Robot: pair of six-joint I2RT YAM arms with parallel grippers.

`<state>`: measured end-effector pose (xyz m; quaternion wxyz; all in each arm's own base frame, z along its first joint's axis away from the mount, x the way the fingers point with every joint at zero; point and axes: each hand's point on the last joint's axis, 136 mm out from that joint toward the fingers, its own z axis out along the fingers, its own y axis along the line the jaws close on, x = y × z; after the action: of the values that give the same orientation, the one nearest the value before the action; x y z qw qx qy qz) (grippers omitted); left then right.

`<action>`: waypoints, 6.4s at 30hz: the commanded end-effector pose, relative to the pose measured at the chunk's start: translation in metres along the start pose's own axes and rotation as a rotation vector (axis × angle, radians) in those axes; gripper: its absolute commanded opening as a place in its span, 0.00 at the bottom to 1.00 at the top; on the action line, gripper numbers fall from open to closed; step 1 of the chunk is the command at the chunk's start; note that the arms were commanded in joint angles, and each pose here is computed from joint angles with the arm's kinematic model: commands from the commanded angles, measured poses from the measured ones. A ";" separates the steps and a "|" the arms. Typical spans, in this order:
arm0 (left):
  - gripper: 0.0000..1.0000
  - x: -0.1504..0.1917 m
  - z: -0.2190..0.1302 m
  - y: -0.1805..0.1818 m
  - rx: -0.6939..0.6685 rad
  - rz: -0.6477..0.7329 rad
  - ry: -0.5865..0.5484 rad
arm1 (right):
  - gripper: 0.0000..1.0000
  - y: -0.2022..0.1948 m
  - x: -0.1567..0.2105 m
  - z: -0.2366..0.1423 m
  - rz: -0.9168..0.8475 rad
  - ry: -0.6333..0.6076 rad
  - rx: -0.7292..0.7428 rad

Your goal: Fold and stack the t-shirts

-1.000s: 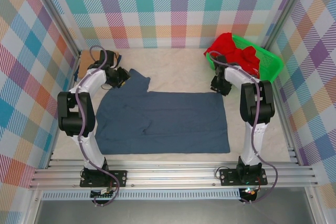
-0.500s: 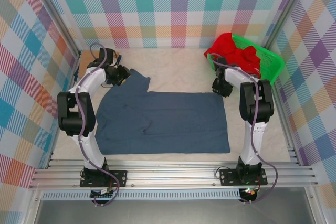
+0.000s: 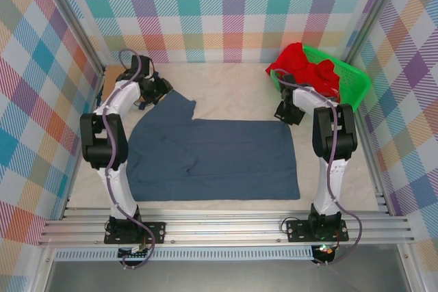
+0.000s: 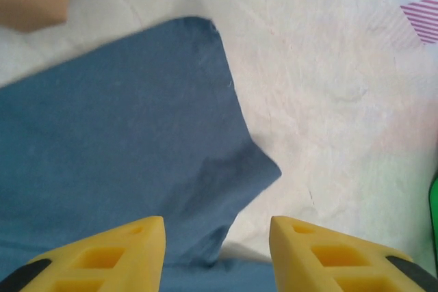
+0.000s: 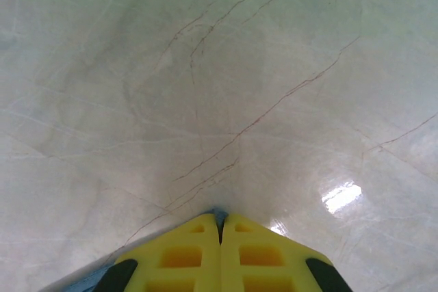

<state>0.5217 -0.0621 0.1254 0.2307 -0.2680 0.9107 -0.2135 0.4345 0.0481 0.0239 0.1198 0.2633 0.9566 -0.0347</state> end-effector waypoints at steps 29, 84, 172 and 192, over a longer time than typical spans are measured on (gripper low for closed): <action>0.45 -0.036 0.114 0.042 -0.488 0.249 -0.064 | 0.00 -0.001 0.021 -0.015 0.030 0.043 -0.064; 0.00 0.154 -0.181 0.089 -0.270 0.185 -0.005 | 0.00 -0.062 0.115 -0.110 -0.057 0.153 -0.190; 0.29 0.129 -0.086 0.109 -0.241 -0.251 0.064 | 0.16 -0.068 0.159 -0.055 0.042 0.229 -0.237; 0.16 0.146 -0.022 0.179 -0.501 -0.286 0.190 | 0.18 -0.086 0.151 -0.021 0.008 0.278 -0.047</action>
<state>0.3315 -0.0143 0.0186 0.0518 -0.4242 0.9019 -0.0623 0.2720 0.0655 0.0138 0.0066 0.2688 0.9611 0.0628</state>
